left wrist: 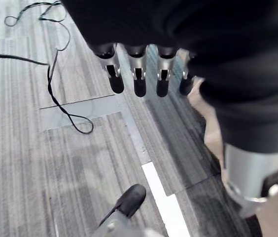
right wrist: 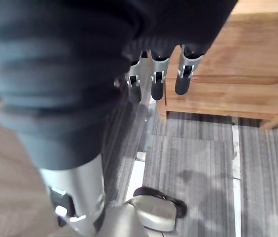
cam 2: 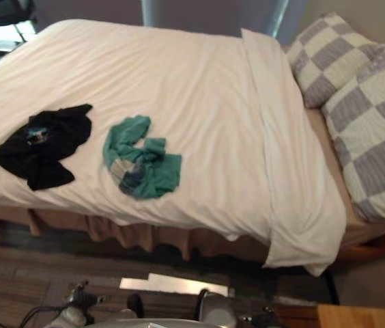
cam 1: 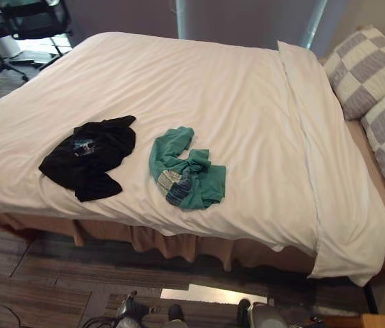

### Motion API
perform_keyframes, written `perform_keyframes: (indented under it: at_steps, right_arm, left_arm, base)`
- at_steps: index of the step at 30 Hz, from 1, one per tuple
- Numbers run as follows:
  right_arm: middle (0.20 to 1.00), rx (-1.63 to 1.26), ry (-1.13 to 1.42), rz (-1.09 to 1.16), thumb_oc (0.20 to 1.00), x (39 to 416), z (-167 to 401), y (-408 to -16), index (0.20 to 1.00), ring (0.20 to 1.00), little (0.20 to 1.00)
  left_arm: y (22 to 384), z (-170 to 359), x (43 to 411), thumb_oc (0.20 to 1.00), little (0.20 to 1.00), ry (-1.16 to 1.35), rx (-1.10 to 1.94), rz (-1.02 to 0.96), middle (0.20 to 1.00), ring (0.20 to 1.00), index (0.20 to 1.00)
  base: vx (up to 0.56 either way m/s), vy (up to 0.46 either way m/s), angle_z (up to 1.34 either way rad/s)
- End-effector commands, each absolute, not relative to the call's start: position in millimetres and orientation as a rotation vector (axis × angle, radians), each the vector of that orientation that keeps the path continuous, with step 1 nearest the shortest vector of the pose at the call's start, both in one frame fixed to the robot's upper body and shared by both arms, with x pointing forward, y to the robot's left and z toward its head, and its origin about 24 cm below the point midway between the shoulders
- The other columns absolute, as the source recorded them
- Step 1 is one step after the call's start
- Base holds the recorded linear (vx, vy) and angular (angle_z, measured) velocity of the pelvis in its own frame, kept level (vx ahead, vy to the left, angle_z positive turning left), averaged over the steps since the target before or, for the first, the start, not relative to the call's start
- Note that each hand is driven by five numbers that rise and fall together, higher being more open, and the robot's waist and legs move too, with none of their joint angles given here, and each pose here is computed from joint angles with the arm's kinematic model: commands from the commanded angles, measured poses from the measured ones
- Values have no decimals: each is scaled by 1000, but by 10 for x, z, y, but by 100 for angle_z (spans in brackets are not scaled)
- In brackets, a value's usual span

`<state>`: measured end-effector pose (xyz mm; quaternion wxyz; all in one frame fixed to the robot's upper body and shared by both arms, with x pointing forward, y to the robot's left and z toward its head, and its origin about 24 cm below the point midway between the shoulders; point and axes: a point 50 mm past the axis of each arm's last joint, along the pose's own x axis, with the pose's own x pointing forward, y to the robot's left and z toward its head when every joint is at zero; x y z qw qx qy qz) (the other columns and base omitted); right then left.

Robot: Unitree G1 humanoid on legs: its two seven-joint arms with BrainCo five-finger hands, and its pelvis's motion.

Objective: Tidy up the quilt and then pick up the clothes from the bed and put them into the laundry hamper.

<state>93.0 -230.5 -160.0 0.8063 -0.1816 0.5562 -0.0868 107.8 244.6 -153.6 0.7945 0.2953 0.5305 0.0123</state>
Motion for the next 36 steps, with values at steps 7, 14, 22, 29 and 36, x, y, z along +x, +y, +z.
perform_keyframes:
  at_steps: [7, 14, 22, 29, 36]
  right_arm:
    - [1000, -512, 1186, -169, 1000, 994, -1512, -2606, 1000, 1000, 1000]
    - [1000, -437, 1232, -157, 1000, 936, -1574, -2481, 1000, 1000, 1000]
    - [1000, -411, 1128, -109, 1000, 1093, -1538, -2365, 1000, 1000, 1000]
    - [1000, -390, 1142, -250, 1000, 1137, -1471, -2616, 1000, 1000, 1000]
    - [1000, -389, 1148, -254, 1000, 1126, -1472, -2628, 1000, 1000, 1000]
  left_arm:
    - [2371, -1433, 1452, 1000, 1000, 1020, 620, 54, 1000, 1000, 1000]
    - [2510, -1383, 1494, 1000, 1000, 1022, 697, 16, 1000, 1000, 1000]
    - [2402, -1327, 1706, 1000, 1000, 966, 792, -114, 1000, 1000, 1000]
    - [2161, -1199, 2037, 1000, 1000, 830, 749, -124, 1000, 1000, 1000]
    - [2079, -1187, 2099, 1000, 1000, 806, 798, -179, 1000, 1000, 1000]
  base:
    - [112, 352, 5]
    - [219, 549, 20]
    - [328, 328, 7]
    - [161, 212, 54]
    - [176, 453, -87]
